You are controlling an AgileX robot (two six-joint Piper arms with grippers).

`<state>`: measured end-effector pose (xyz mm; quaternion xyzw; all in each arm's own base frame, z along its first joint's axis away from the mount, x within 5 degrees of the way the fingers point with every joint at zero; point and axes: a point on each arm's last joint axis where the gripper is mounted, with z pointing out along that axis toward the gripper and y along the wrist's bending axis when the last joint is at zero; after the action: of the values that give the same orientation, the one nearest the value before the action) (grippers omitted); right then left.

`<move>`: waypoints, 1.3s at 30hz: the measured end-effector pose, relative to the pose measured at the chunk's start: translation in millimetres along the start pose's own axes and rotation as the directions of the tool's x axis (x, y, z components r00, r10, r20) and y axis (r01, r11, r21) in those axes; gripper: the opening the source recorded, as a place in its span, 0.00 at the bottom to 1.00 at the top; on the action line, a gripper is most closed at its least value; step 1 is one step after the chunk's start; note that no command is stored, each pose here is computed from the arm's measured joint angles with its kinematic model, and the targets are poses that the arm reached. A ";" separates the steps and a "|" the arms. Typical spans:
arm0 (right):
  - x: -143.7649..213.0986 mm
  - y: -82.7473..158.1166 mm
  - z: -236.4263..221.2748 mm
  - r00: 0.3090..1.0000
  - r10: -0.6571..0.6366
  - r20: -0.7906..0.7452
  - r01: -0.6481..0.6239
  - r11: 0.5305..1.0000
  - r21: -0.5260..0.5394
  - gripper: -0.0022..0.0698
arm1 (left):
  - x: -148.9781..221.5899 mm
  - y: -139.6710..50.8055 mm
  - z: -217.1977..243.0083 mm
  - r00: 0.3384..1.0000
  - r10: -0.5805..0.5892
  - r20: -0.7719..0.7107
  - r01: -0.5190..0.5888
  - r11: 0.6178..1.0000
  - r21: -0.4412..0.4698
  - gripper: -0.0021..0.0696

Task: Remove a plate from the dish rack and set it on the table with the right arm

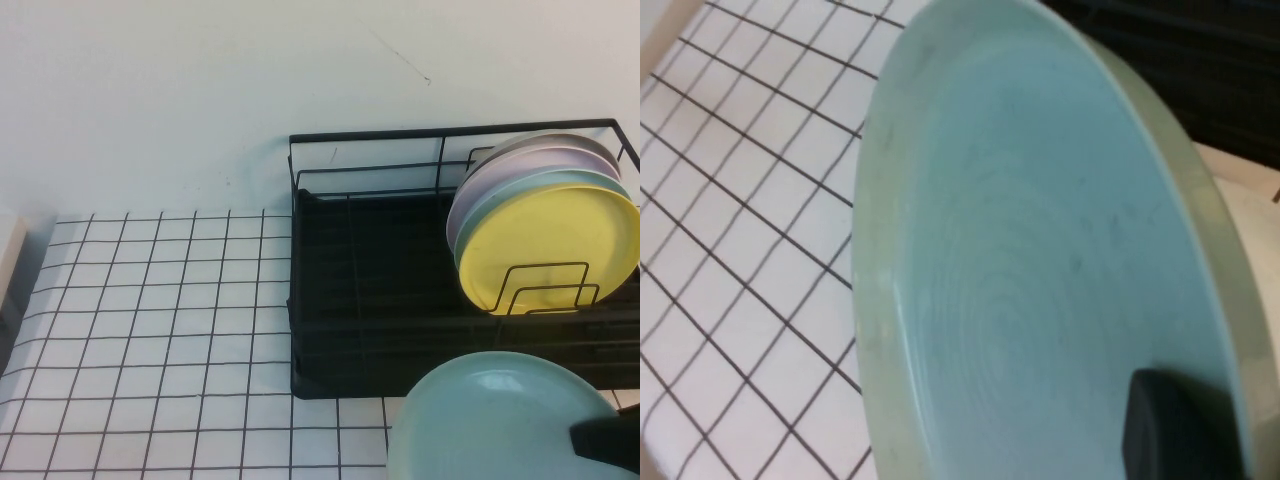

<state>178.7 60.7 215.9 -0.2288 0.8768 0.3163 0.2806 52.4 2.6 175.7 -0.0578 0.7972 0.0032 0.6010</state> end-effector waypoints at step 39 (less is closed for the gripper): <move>-68.9 19.1 -76.0 0.970 -0.239 0.044 0.239 0.971 0.005 0.04 | 0.0 0.0 0.0 1.000 0.000 0.000 0.000 1.000 0.000 0.02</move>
<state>192.1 37.5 316.8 -0.3257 0.8363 0.2853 0.3362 52.4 2.6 175.7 -0.0578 0.7972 0.0032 0.6010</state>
